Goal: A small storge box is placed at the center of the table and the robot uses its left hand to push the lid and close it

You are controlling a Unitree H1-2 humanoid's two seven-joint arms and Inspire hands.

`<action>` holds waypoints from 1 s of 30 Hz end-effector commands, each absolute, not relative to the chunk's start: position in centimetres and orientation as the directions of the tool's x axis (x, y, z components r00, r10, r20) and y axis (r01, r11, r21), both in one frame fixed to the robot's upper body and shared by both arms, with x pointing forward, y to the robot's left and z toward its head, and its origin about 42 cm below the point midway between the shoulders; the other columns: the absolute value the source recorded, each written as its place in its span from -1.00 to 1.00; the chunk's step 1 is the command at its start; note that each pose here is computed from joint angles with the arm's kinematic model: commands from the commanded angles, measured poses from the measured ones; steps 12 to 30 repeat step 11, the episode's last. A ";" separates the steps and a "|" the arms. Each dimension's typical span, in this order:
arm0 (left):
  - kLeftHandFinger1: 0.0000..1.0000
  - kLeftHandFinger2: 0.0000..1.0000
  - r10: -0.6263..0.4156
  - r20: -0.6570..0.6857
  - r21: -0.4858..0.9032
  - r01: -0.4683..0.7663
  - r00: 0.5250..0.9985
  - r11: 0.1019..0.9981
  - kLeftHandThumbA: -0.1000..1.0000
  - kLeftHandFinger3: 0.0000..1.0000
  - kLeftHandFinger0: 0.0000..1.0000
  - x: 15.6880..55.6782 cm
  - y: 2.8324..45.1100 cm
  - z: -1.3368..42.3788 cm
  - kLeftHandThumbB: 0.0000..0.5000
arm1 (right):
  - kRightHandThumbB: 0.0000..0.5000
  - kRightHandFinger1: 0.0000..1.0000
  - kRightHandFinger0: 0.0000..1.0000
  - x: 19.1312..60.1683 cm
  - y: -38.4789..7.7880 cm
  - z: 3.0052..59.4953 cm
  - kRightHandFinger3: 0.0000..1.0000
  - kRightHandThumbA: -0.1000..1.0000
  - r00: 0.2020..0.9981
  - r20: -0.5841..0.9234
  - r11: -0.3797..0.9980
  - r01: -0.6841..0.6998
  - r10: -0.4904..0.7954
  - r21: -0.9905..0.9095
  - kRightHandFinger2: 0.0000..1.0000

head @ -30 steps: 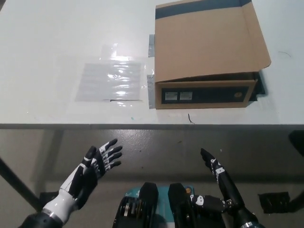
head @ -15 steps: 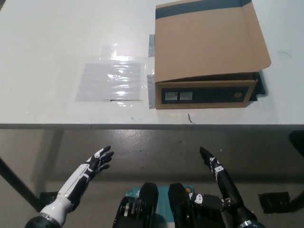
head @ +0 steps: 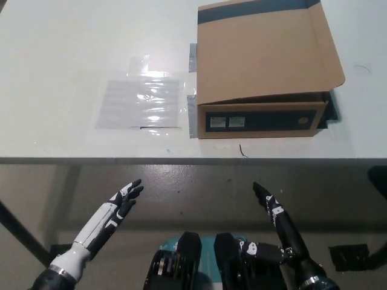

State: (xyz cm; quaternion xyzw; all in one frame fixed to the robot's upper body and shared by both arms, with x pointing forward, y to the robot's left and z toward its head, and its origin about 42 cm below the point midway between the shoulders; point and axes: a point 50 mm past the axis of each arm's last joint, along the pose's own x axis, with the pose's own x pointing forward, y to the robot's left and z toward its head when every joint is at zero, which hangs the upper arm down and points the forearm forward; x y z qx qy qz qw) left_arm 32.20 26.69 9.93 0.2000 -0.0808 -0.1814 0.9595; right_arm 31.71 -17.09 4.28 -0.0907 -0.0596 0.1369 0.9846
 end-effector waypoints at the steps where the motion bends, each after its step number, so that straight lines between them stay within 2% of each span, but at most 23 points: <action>1: 1.00 1.00 -0.378 0.160 0.466 0.268 0.912 0.843 1.00 1.00 1.00 32.6 27.4 11.3 0.25 | 0.59 1.00 1.00 32.5 -16.7 5.8 1.00 1.00 0.942 0.183 0.950 -0.249 0.282 -0.187 1.00; 9: 1.00 1.00 -0.367 0.148 0.479 0.258 0.919 0.839 1.00 1.00 1.00 32.1 27.5 11.0 0.32 | 0.59 1.00 1.00 32.0 -16.8 5.5 1.00 1.00 0.944 0.173 0.951 -0.250 0.282 -0.184 1.00; 30: 1.00 1.00 -0.366 0.144 0.479 0.259 0.919 0.839 1.00 1.00 1.00 31.8 27.5 10.9 0.31 | 0.60 1.00 1.00 31.8 -16.8 5.3 1.00 1.00 0.945 0.169 0.951 -0.251 0.281 -0.179 1.00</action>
